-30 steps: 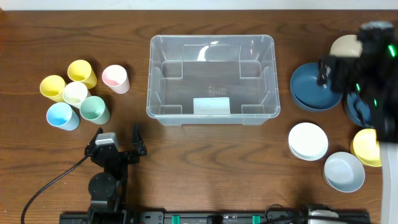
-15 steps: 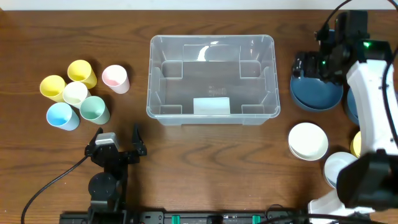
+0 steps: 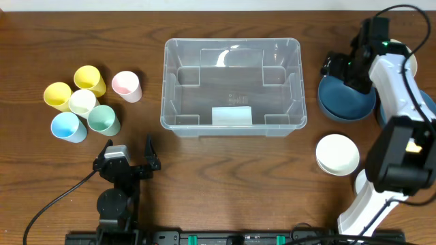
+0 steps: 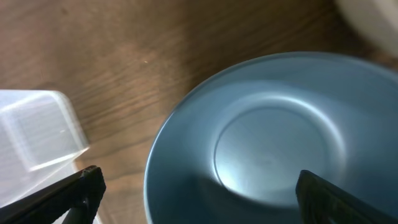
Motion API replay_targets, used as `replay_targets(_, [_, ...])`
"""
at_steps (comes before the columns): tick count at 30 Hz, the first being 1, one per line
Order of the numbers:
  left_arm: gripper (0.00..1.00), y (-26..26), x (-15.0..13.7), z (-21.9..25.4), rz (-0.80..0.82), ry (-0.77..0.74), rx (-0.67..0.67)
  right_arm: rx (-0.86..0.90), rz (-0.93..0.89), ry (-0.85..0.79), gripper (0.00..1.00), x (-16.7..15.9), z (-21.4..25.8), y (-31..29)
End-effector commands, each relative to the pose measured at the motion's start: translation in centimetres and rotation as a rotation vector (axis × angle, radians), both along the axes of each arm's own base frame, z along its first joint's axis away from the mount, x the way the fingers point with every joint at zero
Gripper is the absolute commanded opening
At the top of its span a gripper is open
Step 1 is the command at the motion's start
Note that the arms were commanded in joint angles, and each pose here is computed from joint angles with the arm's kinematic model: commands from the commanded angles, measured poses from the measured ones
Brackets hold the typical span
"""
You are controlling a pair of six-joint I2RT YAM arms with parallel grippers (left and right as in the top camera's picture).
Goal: Pack container
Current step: 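Grasp the rim of the blue bowl with the right gripper and lift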
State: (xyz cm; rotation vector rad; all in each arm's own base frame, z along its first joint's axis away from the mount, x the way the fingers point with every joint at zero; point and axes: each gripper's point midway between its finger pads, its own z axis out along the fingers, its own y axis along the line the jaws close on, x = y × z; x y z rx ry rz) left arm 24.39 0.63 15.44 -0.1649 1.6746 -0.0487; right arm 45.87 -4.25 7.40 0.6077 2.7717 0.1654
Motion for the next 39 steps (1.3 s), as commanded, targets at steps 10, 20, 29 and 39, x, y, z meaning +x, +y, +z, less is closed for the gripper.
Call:
replay_targets(10, [0.98, 0.1, 0.0, -2.0, 0.004, 0.053, 0.007, 0.026, -0.054, -0.006, 0.64, 1.7, -2.0, 0.8])
replay_targets(20, [0.98, 0.1, 0.0, -2.0, 0.004, 0.053, 0.007, 0.034, -0.077, 0.028, 0.36, 0.9, -2.3, 0.9])
replay_targets(29, [0.98, 0.1, 0.0, -2.0, 0.004, 0.053, 0.006, 0.042, -0.087, 0.088, 0.15, -0.6, -3.0, 1.1])
replay_targets(39, [0.98, 0.1, 0.0, -2.0, 0.004, 0.053, 0.007, 0.046, -0.054, 0.104, 0.01, -1.0, -3.1, 2.1])
